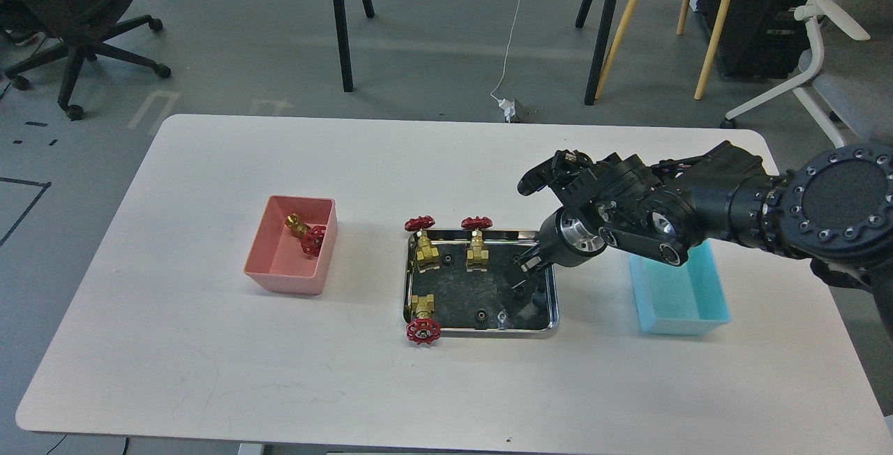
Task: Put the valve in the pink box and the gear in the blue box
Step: 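Lower the right hand onto the small dark gear on the tray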
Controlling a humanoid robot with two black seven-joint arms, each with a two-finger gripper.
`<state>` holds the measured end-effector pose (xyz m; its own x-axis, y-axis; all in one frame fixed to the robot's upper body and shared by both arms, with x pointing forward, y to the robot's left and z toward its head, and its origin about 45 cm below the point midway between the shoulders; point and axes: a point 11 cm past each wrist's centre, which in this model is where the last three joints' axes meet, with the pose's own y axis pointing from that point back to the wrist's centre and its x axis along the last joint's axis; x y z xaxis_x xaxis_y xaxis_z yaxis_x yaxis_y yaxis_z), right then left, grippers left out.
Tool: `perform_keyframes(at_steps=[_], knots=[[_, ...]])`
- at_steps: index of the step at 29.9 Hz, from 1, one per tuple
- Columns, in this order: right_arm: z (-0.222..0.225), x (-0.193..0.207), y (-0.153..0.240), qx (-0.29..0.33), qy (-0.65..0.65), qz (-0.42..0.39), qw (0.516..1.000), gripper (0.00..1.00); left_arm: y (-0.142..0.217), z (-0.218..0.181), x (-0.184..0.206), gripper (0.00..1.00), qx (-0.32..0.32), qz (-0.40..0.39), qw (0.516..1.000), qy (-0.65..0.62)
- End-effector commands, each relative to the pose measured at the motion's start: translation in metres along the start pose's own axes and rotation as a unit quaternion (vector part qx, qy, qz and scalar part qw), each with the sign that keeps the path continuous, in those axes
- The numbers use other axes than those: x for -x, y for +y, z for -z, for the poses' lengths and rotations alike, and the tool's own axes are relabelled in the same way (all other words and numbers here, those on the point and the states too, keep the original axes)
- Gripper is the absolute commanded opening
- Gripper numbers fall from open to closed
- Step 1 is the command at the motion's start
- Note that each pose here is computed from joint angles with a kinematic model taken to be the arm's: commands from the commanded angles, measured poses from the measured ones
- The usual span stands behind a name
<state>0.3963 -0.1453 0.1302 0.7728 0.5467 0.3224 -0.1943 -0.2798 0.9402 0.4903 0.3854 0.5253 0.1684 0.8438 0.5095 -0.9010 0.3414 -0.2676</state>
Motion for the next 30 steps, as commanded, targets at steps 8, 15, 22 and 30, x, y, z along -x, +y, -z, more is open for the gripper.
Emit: perform_keyframes(at_steps=[8,15,22,30], knots=[[-0.002,0.002,-0.001,0.002,-0.005,0.004,1.0,0.78,0.002,0.002,-0.005,0.98,-0.005,-0.006,1.0,-0.001],[-0.001,0.001,-0.001,-0.004,-0.019,0.0,1.0,0.78,0.001,-0.001,-0.007,0.98,-0.002,-0.01,1.0,-0.002],[0.006,-0.001,0.0,-0.029,-0.028,-0.004,0.999,0.79,0.001,-0.002,-0.008,0.98,-0.001,-0.01,1.0,-0.002],[0.014,0.005,-0.004,-0.056,-0.029,0.003,0.998,0.79,0.001,-0.001,-0.009,0.98,-0.003,-0.011,1.0,-0.003]])
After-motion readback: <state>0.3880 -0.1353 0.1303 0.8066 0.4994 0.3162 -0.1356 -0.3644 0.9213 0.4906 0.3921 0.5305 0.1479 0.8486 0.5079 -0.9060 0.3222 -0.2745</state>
